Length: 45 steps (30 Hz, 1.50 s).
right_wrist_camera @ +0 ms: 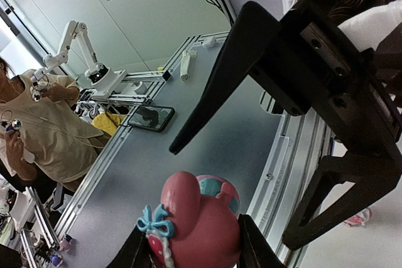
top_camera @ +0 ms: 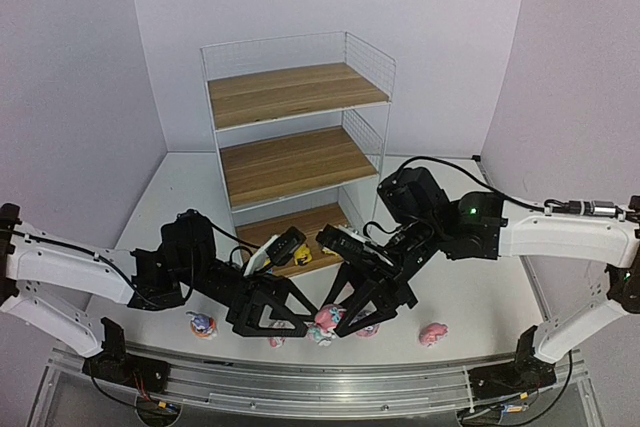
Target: Place and organize the plastic toys onto the shelf
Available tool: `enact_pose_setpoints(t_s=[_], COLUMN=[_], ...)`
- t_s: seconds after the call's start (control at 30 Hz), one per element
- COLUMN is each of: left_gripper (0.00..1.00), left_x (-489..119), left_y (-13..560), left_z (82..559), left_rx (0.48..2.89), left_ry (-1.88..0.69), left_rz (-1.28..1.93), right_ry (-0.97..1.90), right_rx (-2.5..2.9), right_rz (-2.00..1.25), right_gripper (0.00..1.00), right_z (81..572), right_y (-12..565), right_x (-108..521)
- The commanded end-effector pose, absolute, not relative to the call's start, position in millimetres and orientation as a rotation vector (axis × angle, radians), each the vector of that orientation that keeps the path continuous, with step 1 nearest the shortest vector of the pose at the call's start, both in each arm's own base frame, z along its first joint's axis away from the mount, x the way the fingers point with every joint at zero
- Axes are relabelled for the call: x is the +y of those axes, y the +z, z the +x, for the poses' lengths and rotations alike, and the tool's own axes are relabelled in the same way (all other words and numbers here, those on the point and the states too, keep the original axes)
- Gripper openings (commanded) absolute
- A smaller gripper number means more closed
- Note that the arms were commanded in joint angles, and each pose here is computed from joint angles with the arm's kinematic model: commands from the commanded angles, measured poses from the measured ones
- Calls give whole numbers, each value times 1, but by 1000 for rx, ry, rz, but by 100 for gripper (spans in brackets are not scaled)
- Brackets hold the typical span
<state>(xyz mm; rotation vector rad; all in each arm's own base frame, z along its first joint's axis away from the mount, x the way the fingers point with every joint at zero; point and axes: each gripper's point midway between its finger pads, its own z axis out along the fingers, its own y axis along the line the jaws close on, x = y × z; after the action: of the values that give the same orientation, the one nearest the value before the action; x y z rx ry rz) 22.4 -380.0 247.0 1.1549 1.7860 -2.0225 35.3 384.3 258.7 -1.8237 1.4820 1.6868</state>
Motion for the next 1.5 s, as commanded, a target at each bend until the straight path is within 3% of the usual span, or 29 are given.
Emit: enact_pose_setpoints(t_s=[0.0,0.13,0.47,0.77,0.83,0.93,1.03,1.1,1.3,1.47], left_gripper=[89,85,61,7,0,0,0,0,0,0], left_x=[-379,-377,-384,-388,-389,-388,-388,-387,-390,-395], left_y=[287,290,294,290,288,284,284,287,286,283], left_z=[-1,-15,-18,-16,-16,-14,-12,-9,14,69], left_rx=[1503,1436,1403,1448,1464,1478,1470,1455,1517,1631], left_ry=[-2138,-2194,-2239,-2249,-2244,-2229,-2193,-2150,-1930,-1586], left_rz=[1297,1379,1380,1367,1361,1351,1345,1333,1226,995], right_ry=[1687,1674,1688,1675,1650,1601,1526,1463,1271,1293], right_rx=[1314,1296,1262,1255,1275,1335,1417,1458,1510,1519], right_rz=[-1855,-1855,-1883,-1899,-1893,-1860,-1795,-1747,-1564,-1321], right_gripper=[0,0,0,1,13,53,72,90,94,96], right_z=[32,33,27,24,26,33,45,54,80,88], right_y=[279,283,282,279,277,278,282,286,312,340], right_x=[389,392,393,394,394,397,401,402,392,374])
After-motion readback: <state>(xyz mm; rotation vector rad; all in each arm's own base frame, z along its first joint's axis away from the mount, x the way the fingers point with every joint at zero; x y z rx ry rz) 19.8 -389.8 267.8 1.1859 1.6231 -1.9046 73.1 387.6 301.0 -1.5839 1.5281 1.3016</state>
